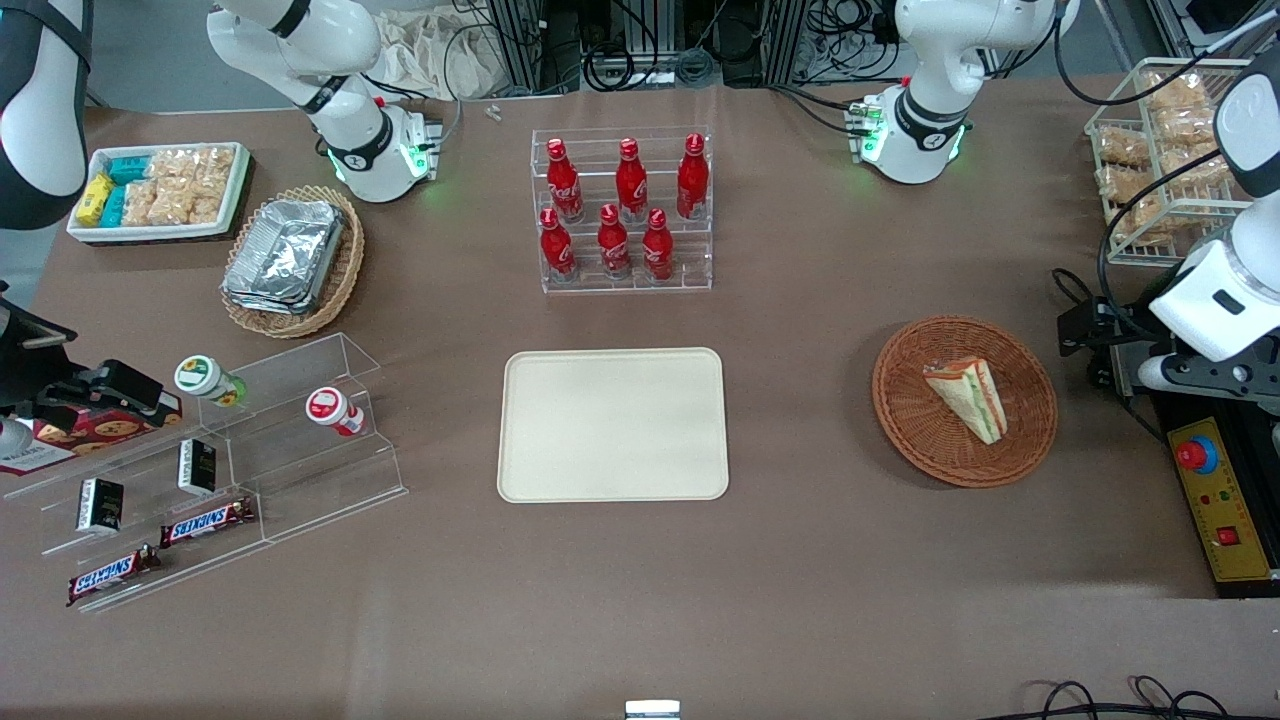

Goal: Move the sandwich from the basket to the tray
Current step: 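Move the left gripper over the wrapped sandwich in the wicker basket, then lower the left gripper and close it on the wrapped sandwich, then lift the sandwich up out of the basket with the left gripper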

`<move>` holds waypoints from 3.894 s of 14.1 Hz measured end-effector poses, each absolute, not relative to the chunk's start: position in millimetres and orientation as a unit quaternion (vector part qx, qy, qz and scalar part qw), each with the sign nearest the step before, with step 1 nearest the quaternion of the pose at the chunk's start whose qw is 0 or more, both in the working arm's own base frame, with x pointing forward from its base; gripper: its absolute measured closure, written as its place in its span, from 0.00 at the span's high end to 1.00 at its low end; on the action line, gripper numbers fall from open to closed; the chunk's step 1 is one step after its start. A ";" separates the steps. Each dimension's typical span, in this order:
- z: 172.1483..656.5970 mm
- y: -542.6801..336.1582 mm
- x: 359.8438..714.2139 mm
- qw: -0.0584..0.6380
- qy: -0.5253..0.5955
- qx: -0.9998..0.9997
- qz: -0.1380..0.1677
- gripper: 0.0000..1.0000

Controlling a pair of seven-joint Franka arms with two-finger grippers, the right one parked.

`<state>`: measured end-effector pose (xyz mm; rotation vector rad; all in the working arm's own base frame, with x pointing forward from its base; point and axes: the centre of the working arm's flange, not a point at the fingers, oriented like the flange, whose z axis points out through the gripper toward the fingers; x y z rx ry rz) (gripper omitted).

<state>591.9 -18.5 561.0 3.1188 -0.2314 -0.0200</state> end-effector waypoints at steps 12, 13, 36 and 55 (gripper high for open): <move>455.5 -8.6 573.5 0.006 -0.009 0.998 -0.064 1.00; 429.2 -6.2 565.0 0.005 0.023 0.998 -0.064 1.00; 234.2 -19.2 525.7 -0.028 0.335 0.940 -0.056 0.76; 502.2 -58.0 607.8 -0.007 0.278 0.955 -0.101 0.20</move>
